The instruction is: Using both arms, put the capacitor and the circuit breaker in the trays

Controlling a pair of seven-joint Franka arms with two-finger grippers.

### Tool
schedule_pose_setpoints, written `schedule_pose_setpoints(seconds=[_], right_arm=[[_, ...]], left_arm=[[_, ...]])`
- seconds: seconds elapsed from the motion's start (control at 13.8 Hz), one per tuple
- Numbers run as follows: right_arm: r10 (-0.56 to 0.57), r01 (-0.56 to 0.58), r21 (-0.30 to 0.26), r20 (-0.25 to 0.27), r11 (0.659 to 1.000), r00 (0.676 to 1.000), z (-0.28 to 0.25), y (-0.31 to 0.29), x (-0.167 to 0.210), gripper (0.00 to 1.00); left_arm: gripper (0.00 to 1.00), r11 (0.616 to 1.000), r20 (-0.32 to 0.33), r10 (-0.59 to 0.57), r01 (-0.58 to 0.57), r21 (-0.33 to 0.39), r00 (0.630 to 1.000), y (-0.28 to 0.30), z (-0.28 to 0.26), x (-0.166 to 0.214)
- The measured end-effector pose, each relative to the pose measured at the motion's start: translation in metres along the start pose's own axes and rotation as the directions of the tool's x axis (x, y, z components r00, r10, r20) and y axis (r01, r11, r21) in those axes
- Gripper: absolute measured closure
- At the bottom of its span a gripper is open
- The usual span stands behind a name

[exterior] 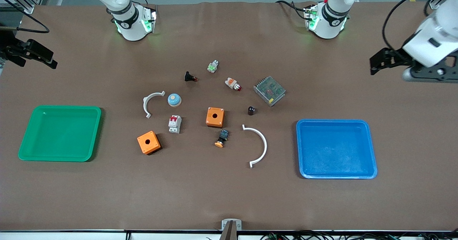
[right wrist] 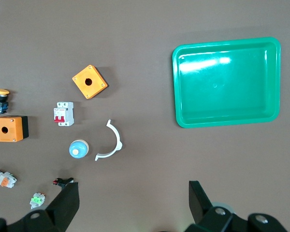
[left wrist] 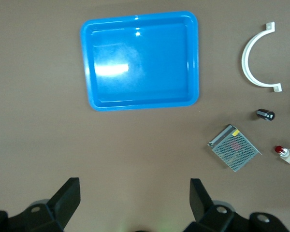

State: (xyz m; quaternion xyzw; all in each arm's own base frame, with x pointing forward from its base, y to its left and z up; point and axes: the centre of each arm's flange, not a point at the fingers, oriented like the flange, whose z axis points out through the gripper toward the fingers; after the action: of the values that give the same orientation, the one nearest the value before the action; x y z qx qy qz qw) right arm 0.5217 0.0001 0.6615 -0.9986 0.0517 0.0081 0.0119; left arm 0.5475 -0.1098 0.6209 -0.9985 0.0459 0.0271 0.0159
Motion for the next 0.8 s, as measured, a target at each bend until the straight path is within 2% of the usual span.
schedule_pose_setpoints(seconds=[0.29,0.43,0.65,0.8], right_arm=[[-0.008,0.008,-0.001,0.004,1.0,1.0,0.003,-0.004,0.002,0.0],[-0.026,0.026,-0.003,0.022,1.0,0.999,0.013,-0.015,0.007,0.0],[-0.075,0.075,-0.008,0.053,0.997,0.996,0.038,-0.044,0.02,0.0],[-0.106,0.107,-0.008,0.047,0.994,0.993,0.05,-0.063,0.027,0.0]], left_arm=[[0.0,0.999,0.0,-0.038,0.038,-0.023,0.999,0.063,0.039,0.025],[0.0,0.994,-0.009,-0.097,0.096,-0.046,0.995,0.1,0.071,0.036],[0.0,0.975,-0.007,-0.207,0.206,-0.085,0.978,0.179,0.149,0.039],[0.0,0.952,0.009,-0.286,0.285,-0.111,0.958,0.236,0.204,0.031]])
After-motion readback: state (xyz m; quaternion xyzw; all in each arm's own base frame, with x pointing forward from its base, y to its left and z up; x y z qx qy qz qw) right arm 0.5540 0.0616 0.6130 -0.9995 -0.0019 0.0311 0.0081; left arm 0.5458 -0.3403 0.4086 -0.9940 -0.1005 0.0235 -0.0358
